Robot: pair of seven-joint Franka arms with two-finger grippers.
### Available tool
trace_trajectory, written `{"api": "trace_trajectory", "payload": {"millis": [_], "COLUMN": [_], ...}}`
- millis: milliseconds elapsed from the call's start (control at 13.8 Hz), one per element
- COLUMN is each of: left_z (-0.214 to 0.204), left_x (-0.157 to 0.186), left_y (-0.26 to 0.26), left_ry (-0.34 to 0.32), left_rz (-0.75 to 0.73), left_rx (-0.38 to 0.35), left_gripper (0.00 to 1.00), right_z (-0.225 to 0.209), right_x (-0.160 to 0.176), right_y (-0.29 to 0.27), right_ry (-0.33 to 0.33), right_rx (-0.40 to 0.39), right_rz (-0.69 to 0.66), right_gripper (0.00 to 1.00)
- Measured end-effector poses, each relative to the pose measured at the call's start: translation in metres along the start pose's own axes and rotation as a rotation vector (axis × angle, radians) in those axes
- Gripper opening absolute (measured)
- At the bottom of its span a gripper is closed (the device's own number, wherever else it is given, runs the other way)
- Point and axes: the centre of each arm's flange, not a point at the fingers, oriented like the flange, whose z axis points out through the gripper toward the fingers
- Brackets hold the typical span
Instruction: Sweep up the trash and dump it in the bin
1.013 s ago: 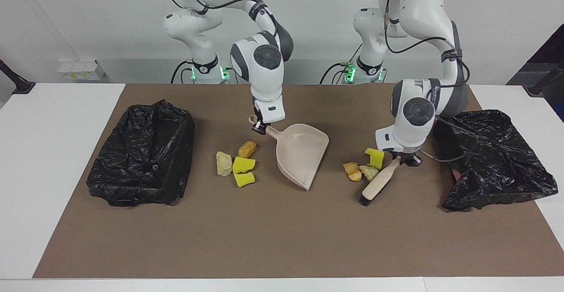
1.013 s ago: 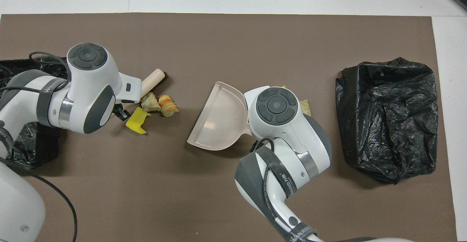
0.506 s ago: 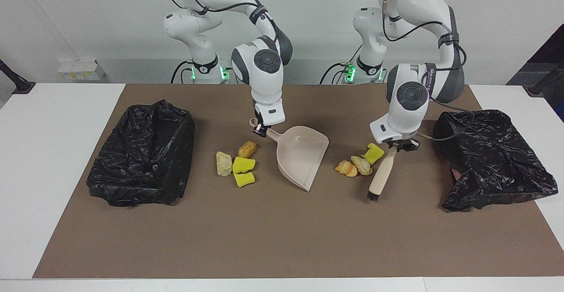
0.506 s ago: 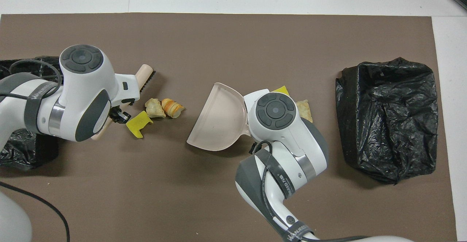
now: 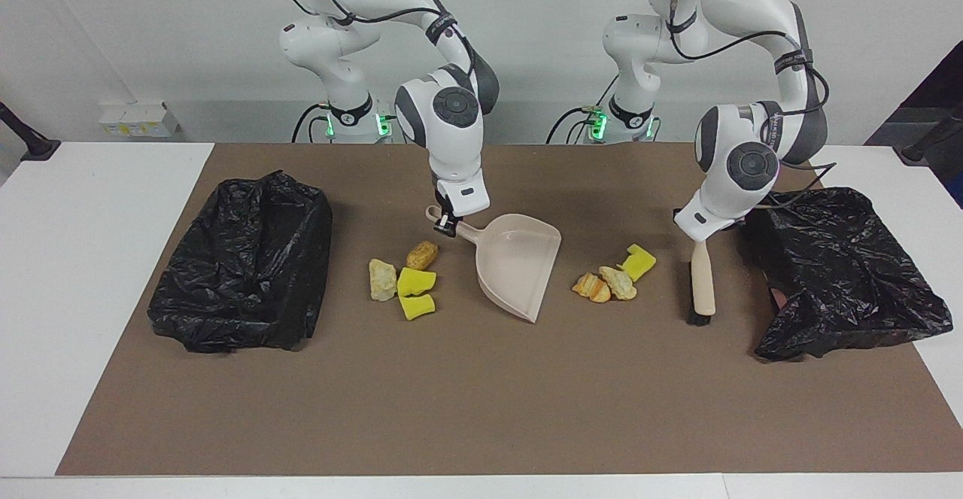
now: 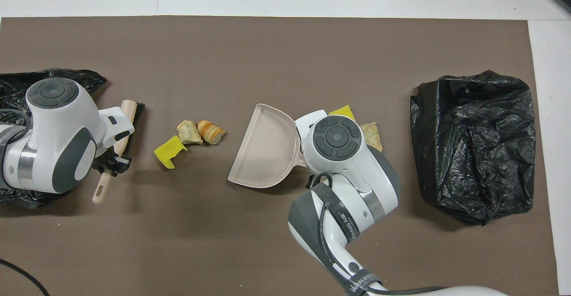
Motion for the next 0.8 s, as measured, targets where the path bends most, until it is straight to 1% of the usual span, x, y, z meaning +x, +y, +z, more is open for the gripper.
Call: {"api": "trace_trajectory", "payload": {"millis": [145, 362, 506, 796], "left_z": [0.005, 0.000, -0.003, -0.004], "left_x": [-0.009, -0.016, -0.023, -0.043], "left_y": [0.016, 0.057, 0.094, 0.173], "left_ry": [0.026, 0.032, 0.026, 0.000], "left_rz": [-0.043, -0.040, -0.007, 0.078], "left_rx": [-0.046, -0.108, -0.152, -0.214], "left_gripper": [0.26, 0.26, 0.26, 0.26], "right_z": [0.004, 0.005, 0.005, 0.005], "right_x": [0.001, 0.002, 0.002, 0.003], "right_y": [-0.001, -0.002, -0.002, -0.002], "right_ry": [0.003, 0.003, 0.003, 0.003], "right_rx": [-0.002, -0.002, -0.002, -0.003], "right_rz": [-0.003, -0.005, -0.005, -0.005], "right_gripper": [0.32, 0.32, 0.32, 0.32]}}
